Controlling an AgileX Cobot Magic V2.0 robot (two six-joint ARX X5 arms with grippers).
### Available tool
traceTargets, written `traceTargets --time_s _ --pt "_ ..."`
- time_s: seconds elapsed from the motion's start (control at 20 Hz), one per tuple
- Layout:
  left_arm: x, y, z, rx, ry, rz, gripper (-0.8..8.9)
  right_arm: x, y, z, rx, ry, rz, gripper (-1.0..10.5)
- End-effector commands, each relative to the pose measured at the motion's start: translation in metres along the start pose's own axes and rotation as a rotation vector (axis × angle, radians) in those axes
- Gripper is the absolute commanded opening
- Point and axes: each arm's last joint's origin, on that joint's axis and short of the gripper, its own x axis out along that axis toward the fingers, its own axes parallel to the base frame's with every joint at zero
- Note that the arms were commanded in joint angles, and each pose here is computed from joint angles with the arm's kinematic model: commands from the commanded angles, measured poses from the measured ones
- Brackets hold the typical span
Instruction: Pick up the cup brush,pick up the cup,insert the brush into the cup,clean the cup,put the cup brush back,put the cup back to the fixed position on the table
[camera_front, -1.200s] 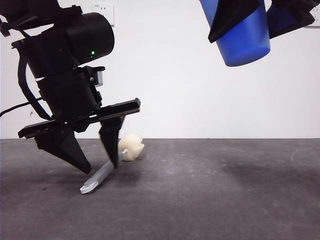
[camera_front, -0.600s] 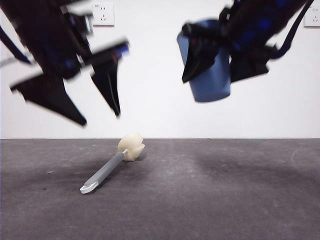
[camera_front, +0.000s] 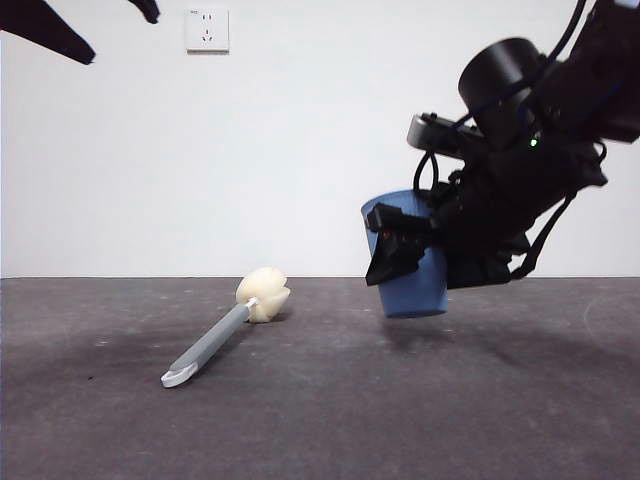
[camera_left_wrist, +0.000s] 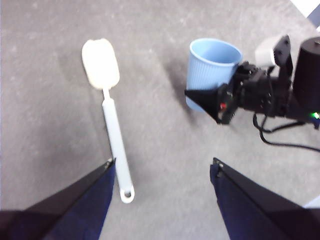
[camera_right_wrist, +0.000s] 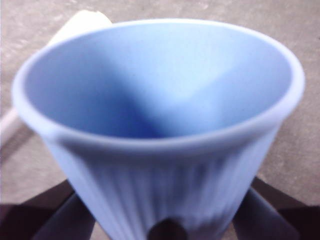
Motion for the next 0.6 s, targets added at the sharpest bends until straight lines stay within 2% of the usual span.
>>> traceTargets --time_s 0.05,0.35,0.6 --pt "0.0 0.001 -0.002 0.012 0.02 0.012 3.23 0.007 -0.001 -0.006 -0.027 0.015 0.001 -0.1" --pt "0.0 0.001 -0.002 0.013 0.021 0.016 3.22 0.013 -0.002 -0.02 -0.047 0.094 0.006 -0.1" --pt "0.0 0.001 -0.002 0.013 0.022 0.016 3.23 0.01 0.0 -0.037 -0.034 0.266 0.03 0.1"
